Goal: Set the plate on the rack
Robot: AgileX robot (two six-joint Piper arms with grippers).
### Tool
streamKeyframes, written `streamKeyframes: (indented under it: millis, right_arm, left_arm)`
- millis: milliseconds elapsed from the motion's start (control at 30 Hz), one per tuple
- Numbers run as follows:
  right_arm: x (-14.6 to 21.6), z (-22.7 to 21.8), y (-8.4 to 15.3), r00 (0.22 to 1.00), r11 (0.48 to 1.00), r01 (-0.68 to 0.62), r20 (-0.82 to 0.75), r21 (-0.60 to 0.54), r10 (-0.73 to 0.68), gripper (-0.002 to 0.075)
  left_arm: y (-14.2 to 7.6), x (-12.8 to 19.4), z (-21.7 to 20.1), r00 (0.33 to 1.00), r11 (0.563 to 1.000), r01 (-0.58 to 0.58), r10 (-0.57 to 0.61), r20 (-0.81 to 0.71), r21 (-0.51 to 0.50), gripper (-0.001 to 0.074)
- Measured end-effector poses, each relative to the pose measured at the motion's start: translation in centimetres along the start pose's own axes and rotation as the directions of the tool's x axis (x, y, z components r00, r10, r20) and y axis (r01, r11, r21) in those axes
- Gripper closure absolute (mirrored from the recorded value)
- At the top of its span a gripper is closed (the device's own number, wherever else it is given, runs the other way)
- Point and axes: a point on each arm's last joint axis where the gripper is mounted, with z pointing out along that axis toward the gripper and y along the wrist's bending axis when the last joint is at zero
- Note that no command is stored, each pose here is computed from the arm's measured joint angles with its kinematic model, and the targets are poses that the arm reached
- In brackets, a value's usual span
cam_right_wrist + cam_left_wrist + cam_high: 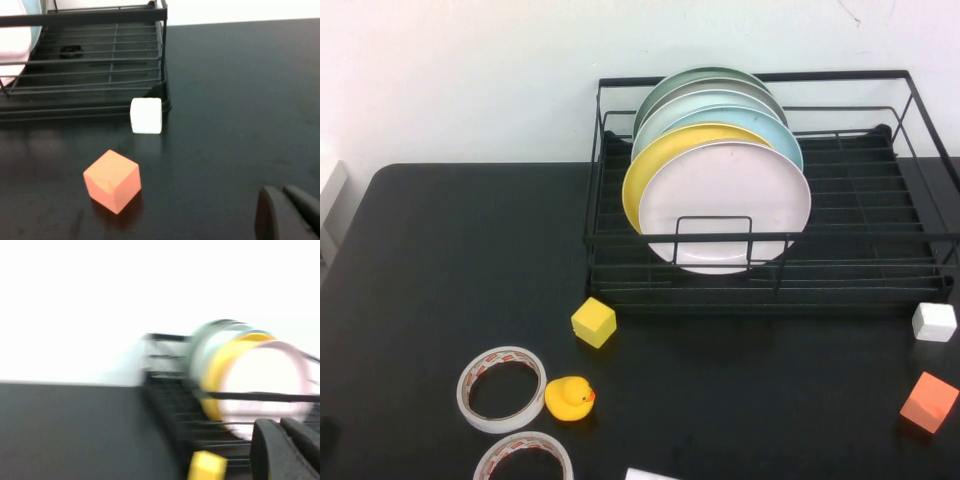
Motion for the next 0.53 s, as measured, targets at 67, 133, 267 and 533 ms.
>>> streamKeyframes:
  millis: [67, 133, 267, 533]
  right_arm:
    - [0.0, 0.0, 0.0, 1.000, 1.000, 0.000, 0.000, 0.000, 0.000, 0.0727]
    - [0.0, 0.0, 0.0, 1.000, 1.000, 0.000, 0.000, 0.000, 0.000, 0.0727]
    - [0.0, 0.0, 0.0, 1.000, 1.000, 0.000, 0.000, 0.000, 0.000, 0.0727]
    - [0.0, 0.0, 0.0, 1.000, 1.000, 0.000, 0.000, 0.000, 0.000, 0.0727]
  left_arm:
    - [0.7, 0.6, -0.2, 1.000, 0.995, 0.005, -0.006, -0.006, -0.098, 0.0736]
    - [1.4, 1.4, -0.4, 0.999, 0.979, 0.007, -0.015, -0.039, -0.205, 0.0736]
    - [2.4, 3.1, -0.5, 0.994, 0.945, 0.039, -0.070, -0.085, -0.324, 0.0736]
    - [2.6, 4.1, -0.6, 0.985, 0.938, 0.062, -0.113, -0.131, -0.342, 0.0736]
